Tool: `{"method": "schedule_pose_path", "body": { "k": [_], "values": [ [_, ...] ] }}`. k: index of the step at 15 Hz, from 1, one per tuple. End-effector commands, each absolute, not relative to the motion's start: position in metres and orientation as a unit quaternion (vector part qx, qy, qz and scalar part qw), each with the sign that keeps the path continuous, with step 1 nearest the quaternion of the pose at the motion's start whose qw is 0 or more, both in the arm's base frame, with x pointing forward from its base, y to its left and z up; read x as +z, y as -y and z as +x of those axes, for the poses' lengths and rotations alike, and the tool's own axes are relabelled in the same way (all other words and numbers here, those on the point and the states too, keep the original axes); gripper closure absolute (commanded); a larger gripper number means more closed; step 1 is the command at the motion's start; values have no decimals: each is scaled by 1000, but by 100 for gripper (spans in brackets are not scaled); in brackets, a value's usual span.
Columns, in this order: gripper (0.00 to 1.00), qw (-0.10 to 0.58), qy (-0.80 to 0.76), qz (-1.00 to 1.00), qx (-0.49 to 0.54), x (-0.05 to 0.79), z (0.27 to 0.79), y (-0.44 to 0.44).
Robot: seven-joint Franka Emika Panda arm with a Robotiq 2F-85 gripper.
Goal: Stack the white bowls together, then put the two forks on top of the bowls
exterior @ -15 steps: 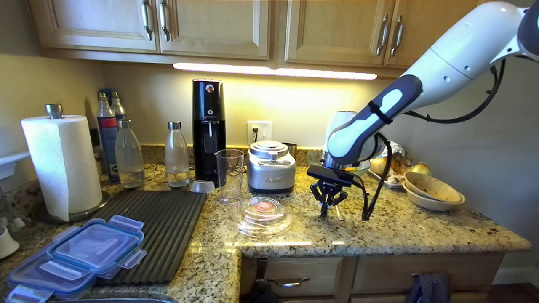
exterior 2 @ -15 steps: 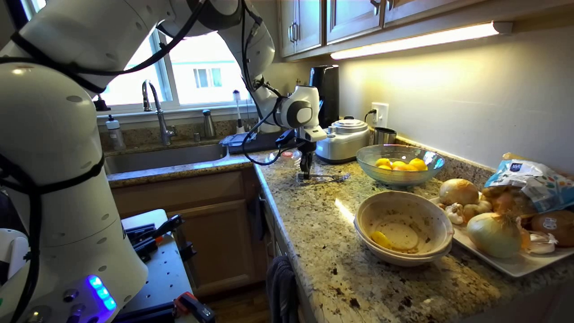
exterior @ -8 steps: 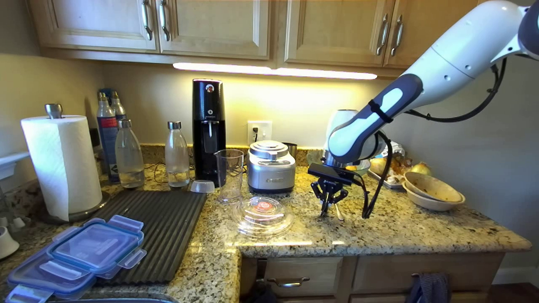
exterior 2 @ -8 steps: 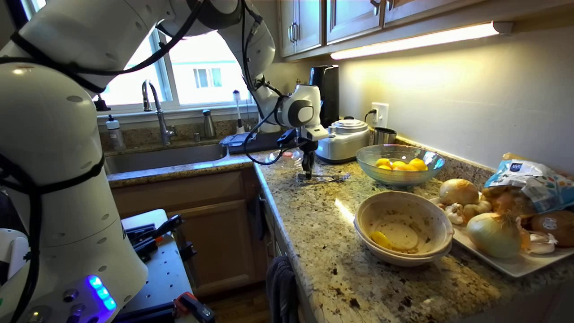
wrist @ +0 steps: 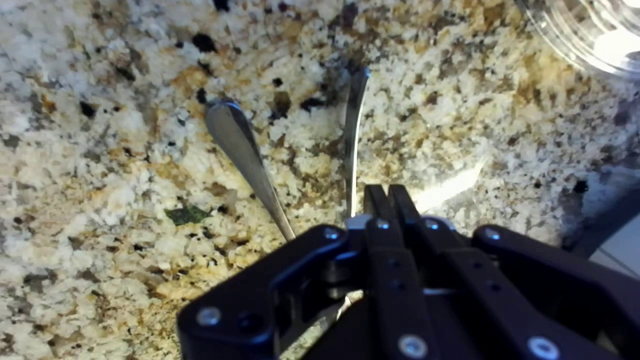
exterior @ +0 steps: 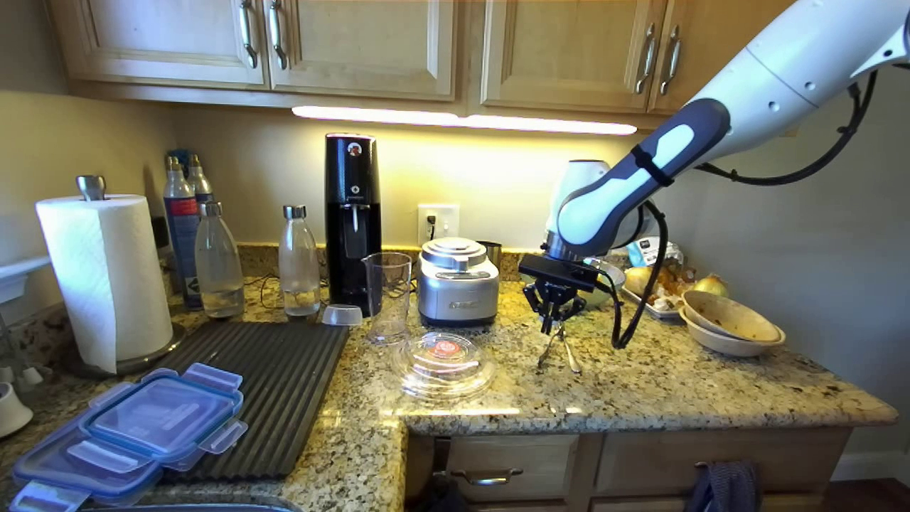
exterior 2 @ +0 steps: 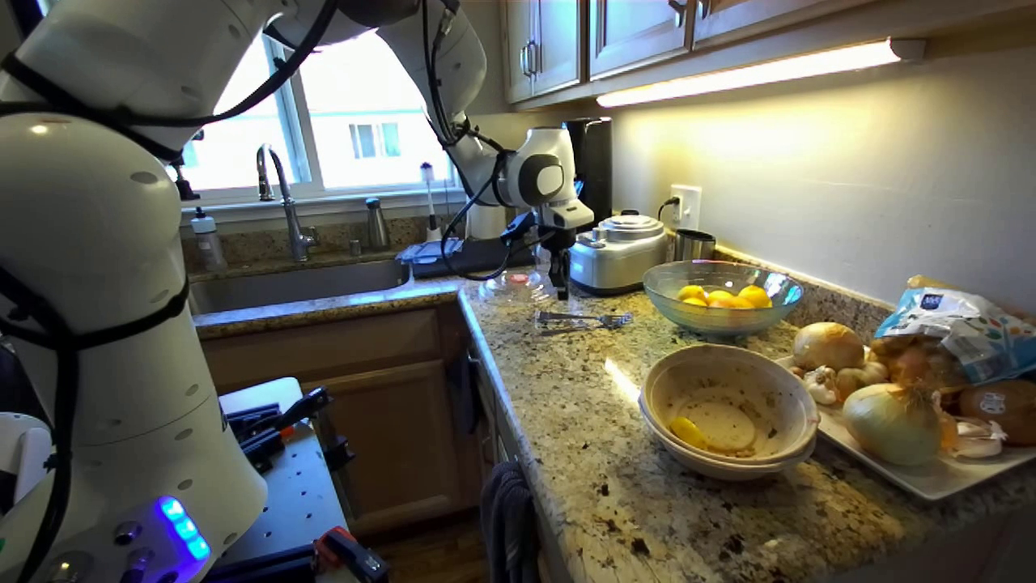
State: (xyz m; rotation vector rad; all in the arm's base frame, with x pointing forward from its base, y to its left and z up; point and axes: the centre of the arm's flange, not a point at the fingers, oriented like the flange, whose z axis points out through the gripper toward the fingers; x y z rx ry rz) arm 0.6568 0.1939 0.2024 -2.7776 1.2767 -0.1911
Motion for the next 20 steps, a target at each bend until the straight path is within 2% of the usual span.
{"method": "schedule_pose_path", "body": {
  "k": [1, 2, 3, 5, 15, 20],
  "values": [
    [94, -4, -412, -908, -71, 208, 642, -182],
    [93, -15, -408, -910, -71, 205, 643, -178],
    [68, -26, -398, -914, -71, 203, 645, -172],
    [66, -36, -379, -922, -70, 201, 648, -160],
    [2, -45, -306, -950, -41, 176, 666, -127],
    [0, -42, -266, -962, -36, 165, 674, -122]
  ]
}}
